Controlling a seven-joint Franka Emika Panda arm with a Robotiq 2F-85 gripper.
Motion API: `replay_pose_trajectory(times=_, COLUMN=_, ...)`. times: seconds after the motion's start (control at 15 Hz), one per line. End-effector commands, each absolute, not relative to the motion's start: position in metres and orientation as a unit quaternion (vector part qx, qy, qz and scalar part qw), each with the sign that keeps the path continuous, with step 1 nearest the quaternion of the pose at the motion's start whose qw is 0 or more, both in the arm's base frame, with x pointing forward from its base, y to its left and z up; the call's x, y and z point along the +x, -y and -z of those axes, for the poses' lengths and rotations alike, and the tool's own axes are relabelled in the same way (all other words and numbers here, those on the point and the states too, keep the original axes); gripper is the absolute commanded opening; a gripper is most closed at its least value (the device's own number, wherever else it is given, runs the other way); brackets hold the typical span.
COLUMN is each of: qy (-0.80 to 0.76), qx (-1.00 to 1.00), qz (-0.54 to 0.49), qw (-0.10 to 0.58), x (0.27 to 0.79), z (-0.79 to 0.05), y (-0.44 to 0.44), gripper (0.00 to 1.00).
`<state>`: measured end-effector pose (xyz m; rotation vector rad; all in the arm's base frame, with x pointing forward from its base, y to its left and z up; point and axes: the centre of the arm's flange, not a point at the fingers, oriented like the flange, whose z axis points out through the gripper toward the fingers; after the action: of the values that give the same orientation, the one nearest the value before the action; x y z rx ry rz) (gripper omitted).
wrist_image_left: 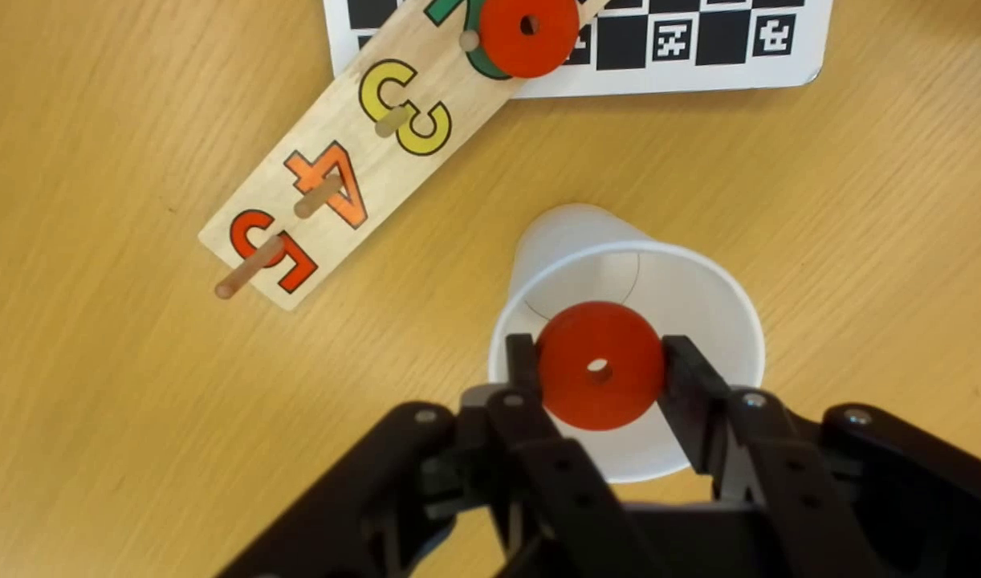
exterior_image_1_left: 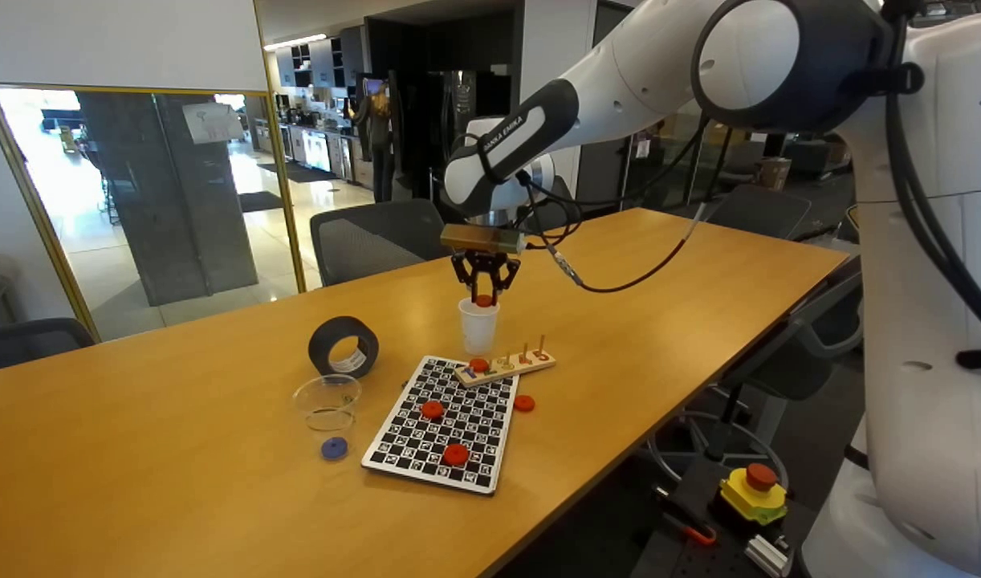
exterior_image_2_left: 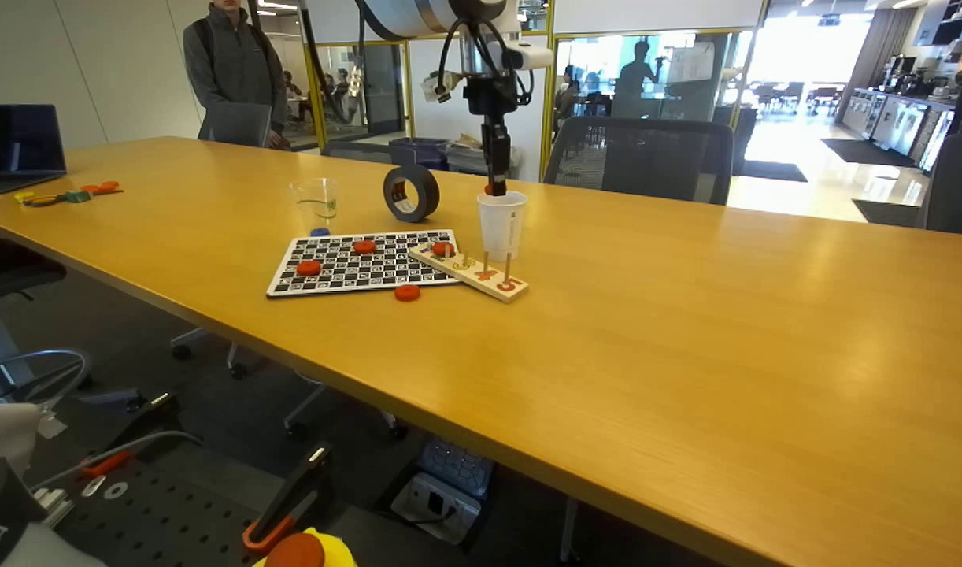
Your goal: Put the blue square into the transparent cup and the orange squares into the white cup.
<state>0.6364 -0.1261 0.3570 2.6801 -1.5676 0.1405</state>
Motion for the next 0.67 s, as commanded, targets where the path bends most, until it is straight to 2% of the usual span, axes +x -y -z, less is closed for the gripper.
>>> replay_pose_trajectory(times=0.0, qy=0.504, qx=0.861, qz=-0.059, qw=0.01, x=0.645, z=-0.36, y=0.13, gripper=0.21)
replay_pose_trajectory(times=0.07, qy=0.505, qx=0.861, qz=-0.059, qw=0.009, x=0.646, z=-0.36, y=0.13, gripper=0.67)
replay_pose_trajectory(times=0.2, qy=0.509, qx=0.859, qz=-0.056, qw=0.006, x=0.646, z=-0.361, y=0.131, gripper=0.73)
replay_pose_trajectory(times=0.4, qy=0.523, qx=0.851, qz=-0.053, qw=-0.002, x=0.641, z=-0.369, y=0.123, gripper=0.97)
replay_pose_trajectory(times=0.47, qy=0.531, qx=0.846, qz=-0.05, qw=-0.005, x=0.638, z=-0.373, y=0.118, gripper=1.0)
replay_pose_trajectory(times=0.6, qy=0.544, qx=0.837, qz=-0.047, qw=-0.012, x=0.63, z=-0.38, y=0.105, gripper=1.0)
